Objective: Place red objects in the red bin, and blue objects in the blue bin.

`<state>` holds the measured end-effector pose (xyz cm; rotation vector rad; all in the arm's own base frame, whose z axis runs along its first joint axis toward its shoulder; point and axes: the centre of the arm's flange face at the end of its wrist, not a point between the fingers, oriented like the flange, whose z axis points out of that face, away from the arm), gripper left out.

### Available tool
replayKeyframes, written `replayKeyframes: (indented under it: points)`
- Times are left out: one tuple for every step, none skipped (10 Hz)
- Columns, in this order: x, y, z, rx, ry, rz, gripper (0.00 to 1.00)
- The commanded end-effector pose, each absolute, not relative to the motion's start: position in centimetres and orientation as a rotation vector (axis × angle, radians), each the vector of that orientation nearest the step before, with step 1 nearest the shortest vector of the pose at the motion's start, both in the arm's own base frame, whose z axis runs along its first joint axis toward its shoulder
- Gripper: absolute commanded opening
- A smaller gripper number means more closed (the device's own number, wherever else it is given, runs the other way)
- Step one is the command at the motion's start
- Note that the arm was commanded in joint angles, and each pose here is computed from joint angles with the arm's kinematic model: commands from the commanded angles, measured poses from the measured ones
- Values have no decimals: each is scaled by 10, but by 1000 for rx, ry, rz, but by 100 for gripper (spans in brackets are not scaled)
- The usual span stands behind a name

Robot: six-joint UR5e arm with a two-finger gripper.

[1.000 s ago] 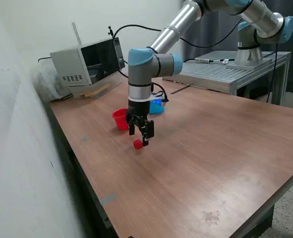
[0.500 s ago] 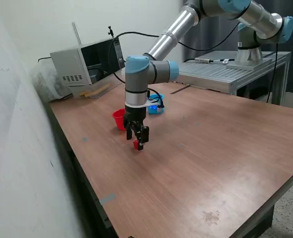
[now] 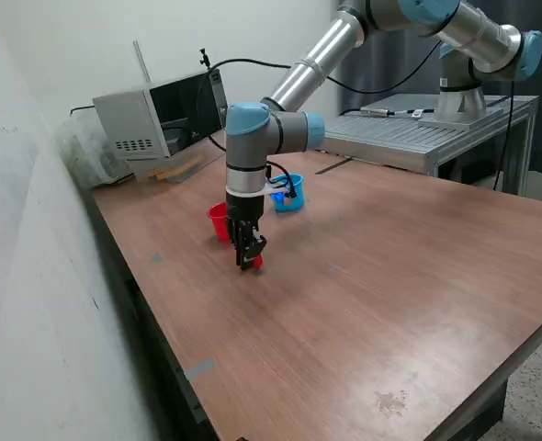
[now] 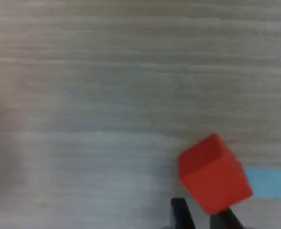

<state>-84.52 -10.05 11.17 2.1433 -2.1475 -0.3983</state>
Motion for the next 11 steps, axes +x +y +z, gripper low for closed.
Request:
replayKeyframes:
  points:
    - [-831, -89, 164, 2119, -2150, -438, 0]
    - [-820, -89, 194, 2108, -2138, -455, 0]
    - [-814, -89, 212, 2098, -2130, -471, 0]
    - [-811, -91, 212, 2109, -2130, -462, 0]
    - [-805, -93, 200, 2139, -2134, -420, 0]
    - [-801, -98, 193, 2206, -2076, -399, 0]
    - [-799, -108, 184, 2325, -1919, -331, 0]
    - [-799, -111, 179, 2389, -1823, -302, 0]
    - [-799, -111, 178, 2416, -1790, -303, 0]
    - [-800, -111, 171, 2441, -1766, -298, 0]
    - [-804, -107, 166, 2465, -1737, -301, 100]
